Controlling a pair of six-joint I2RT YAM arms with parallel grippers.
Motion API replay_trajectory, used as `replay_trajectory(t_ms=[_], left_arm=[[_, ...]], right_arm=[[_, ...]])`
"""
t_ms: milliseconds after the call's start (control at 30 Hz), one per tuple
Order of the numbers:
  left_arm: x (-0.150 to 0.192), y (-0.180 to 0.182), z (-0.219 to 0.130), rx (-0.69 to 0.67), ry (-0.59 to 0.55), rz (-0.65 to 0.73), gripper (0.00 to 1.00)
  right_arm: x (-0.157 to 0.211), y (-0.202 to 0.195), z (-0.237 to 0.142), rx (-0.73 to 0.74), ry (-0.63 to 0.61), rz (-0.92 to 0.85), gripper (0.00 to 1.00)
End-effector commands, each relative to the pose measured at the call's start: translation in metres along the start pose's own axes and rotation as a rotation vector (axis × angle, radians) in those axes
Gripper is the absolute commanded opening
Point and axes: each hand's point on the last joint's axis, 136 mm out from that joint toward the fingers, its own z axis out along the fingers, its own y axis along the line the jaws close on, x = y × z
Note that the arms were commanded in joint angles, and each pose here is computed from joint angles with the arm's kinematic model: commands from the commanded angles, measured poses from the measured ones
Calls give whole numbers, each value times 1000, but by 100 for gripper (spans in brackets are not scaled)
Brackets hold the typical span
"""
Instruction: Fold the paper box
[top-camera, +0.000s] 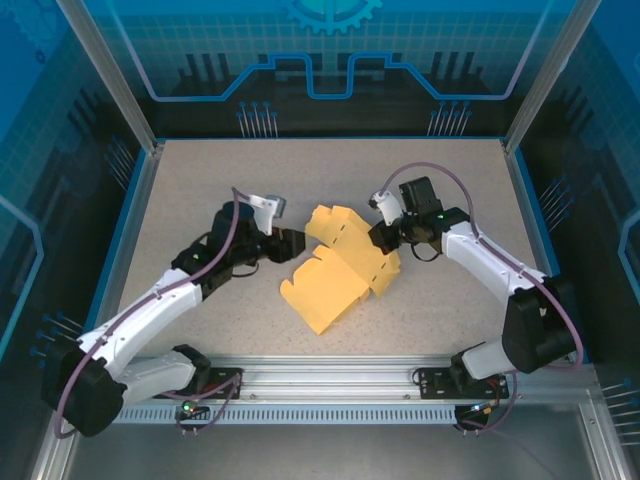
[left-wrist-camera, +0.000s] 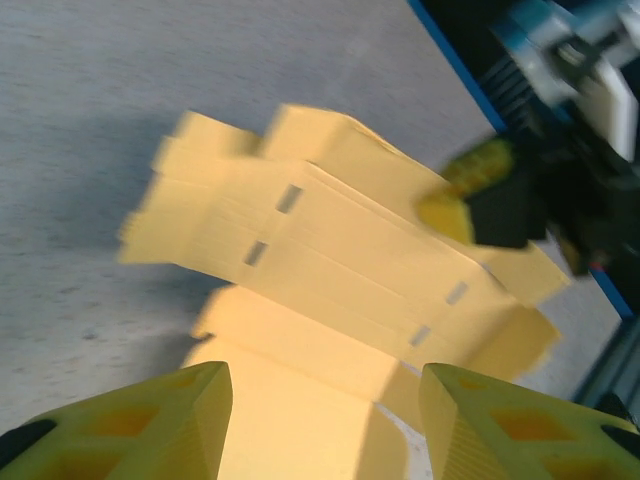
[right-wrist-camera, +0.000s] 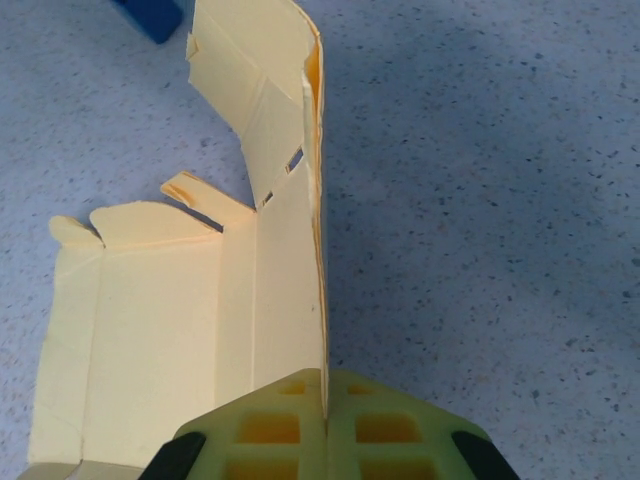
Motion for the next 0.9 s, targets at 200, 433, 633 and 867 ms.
replay_trajectory(t_ms=[200, 433, 633, 867], left_arm=[[62, -31, 84, 56, 86, 59, 51], [93, -23, 142, 39, 139, 121, 36], [113, -12, 165, 11, 179, 160, 27], [126, -3, 178, -3, 211, 170, 22]], right_arm=[[-2, -27, 8, 73, 17, 84, 0], [2, -34, 11, 92, 36, 89, 0], [4, -37, 14, 97, 49, 89, 0], [6, -37, 16, 96, 52, 89, 0]])
